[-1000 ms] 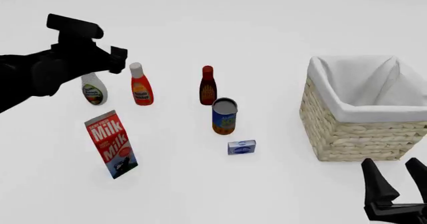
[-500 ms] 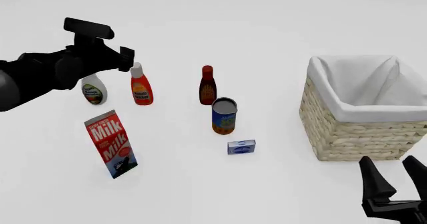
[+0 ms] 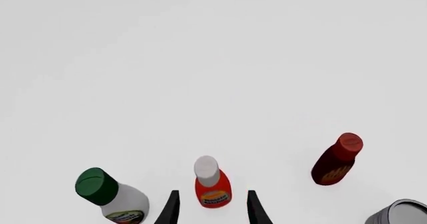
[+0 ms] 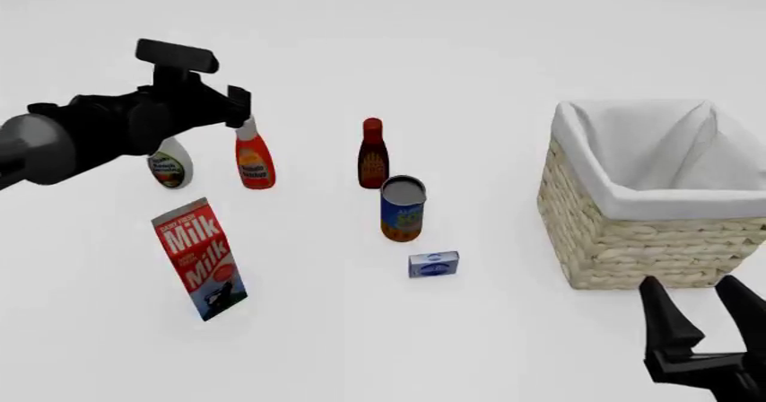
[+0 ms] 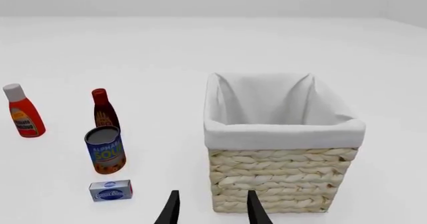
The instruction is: Pick the ketchup and place it in the basket.
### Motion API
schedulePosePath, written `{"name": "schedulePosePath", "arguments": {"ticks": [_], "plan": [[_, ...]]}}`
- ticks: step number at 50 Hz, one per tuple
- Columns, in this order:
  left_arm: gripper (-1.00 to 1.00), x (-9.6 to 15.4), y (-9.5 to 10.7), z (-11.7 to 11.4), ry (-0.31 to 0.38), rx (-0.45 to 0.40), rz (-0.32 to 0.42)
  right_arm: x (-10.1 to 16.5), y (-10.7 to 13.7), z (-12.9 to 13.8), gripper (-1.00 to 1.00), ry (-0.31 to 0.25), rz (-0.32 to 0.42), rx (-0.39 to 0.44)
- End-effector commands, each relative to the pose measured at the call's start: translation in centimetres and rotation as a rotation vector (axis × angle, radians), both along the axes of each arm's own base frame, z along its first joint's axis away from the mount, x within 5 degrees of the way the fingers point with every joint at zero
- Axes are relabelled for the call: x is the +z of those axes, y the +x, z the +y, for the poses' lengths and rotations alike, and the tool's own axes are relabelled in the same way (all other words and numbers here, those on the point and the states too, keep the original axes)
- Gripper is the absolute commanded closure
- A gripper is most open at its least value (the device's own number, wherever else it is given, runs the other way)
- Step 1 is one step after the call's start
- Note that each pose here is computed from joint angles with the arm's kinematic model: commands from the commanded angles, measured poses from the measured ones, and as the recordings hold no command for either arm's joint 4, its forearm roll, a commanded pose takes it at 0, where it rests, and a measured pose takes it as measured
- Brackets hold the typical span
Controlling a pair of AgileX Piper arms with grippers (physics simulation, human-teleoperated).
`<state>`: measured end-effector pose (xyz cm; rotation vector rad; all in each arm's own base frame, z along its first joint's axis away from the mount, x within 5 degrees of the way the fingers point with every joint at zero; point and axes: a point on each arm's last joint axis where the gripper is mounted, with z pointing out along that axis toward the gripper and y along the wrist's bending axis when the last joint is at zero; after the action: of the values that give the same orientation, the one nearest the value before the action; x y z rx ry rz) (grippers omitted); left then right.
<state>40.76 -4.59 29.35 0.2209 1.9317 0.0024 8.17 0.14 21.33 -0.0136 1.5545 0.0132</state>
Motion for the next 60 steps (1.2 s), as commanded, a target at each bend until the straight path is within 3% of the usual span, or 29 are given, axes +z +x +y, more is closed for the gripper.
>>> {"name": "schedulePosePath", "arguments": {"ticks": [1, 60], "plan": [[-1.0, -0.9, 1.2, 0.0, -0.011, 0.007, 0.007, -0.1, 0.3, 0.0, -1.0, -0.001, 0.01, 0.003], [-1.0, -4.9, 5.3, 0.0, -0.056, 0.036, 0.035, -0.2, 1.1, 0.1, -1.0, -0.015, 0.032, 0.004]]}}
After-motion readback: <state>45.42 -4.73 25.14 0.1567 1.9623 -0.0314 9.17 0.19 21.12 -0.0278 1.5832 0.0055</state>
